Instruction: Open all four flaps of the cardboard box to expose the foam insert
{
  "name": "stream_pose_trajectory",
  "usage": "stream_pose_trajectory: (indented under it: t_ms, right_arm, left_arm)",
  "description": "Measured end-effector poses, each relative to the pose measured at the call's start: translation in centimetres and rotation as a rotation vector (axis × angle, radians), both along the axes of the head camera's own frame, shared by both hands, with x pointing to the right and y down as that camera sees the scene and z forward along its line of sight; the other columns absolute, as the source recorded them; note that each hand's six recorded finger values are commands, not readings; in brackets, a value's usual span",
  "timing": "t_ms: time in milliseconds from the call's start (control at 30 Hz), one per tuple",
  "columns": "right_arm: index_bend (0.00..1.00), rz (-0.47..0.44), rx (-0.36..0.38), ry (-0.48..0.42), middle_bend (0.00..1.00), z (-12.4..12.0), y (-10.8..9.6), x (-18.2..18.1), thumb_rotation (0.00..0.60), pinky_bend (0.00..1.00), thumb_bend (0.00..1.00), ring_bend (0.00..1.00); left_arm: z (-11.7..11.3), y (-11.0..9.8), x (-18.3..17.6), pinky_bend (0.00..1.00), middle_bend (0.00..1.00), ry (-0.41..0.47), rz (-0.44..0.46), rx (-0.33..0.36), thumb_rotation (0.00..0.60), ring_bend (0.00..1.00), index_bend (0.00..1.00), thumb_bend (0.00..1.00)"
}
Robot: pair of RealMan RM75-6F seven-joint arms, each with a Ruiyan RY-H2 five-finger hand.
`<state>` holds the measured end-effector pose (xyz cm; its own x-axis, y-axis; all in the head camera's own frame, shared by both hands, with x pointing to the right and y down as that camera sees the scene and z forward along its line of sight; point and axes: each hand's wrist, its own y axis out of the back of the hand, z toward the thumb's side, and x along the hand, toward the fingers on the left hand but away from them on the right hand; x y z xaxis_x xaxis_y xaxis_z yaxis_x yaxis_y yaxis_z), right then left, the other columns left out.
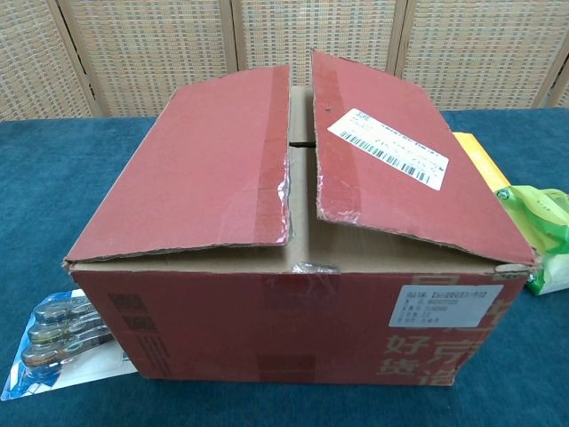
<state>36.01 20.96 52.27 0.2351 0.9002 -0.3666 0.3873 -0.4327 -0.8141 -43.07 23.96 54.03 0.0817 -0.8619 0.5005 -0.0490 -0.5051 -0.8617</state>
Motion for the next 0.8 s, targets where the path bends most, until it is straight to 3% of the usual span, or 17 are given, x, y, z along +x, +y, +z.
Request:
stream_pose_trajectory:
  t_ms: [67,167,300,433,500,600,800]
  right_arm:
    - [0.00,-0.026,-0.008,-0.032,0.03,0.0,-0.6,-0.8,0.600,0.00,0.02,0.00]
    - [0.00,-0.085,-0.024,-0.078,0.03,0.1,-1.9,-2.2,0.600,0.00,0.17,0.00]
    - [0.02,-0.168,-0.034,-0.133,0.04,0.0,-4.0,-4.3,0.600,0.00,0.48,0.00]
    - [0.09,-0.251,-0.046,-0.200,0.12,-0.2,-6.1,-6.6,0.600,0.00,0.82,0.00]
    - [0.14,-0.295,-0.048,-0.229,0.15,-0.3,-7.2,-7.9,0.600,0.00,0.92,0.00]
    - [0.23,-0.356,-0.041,-0.267,0.22,-0.3,-8.8,-9.7,0.600,0.00,1.00,0.00]
    - [0.32,-0.451,-0.027,-0.329,0.30,0.3,-10.2,-12.9,0.600,0.00,1.00,0.01]
  left_arm:
    - [0.1,0.0,0.0,0.04,0.00,-0.003,-0.002,-0.006,0.591,0.03,0.14,0.39]
    - [0.2,0.1,-0.1,0.04,0.00,-0.009,-0.004,-0.016,0.593,0.03,0.14,0.39]
    - [0.1,0.0,-0.2,0.04,0.00,-0.016,-0.008,-0.015,0.592,0.03,0.14,0.39]
    - [0.2,-0.2,-0.2,0.04,0.00,-0.022,-0.008,-0.015,0.594,0.03,0.14,0.39]
    - [0.2,-0.2,-0.2,0.04,0.00,-0.024,-0.008,-0.016,0.594,0.03,0.14,0.39]
    - [0.3,-0.2,-0.2,0.04,0.00,-0.027,-0.011,-0.019,0.593,0.03,0.14,0.39]
    - [0.4,-0.3,-0.4,0.04,0.00,-0.036,-0.016,-0.024,0.591,0.03,0.14,0.39]
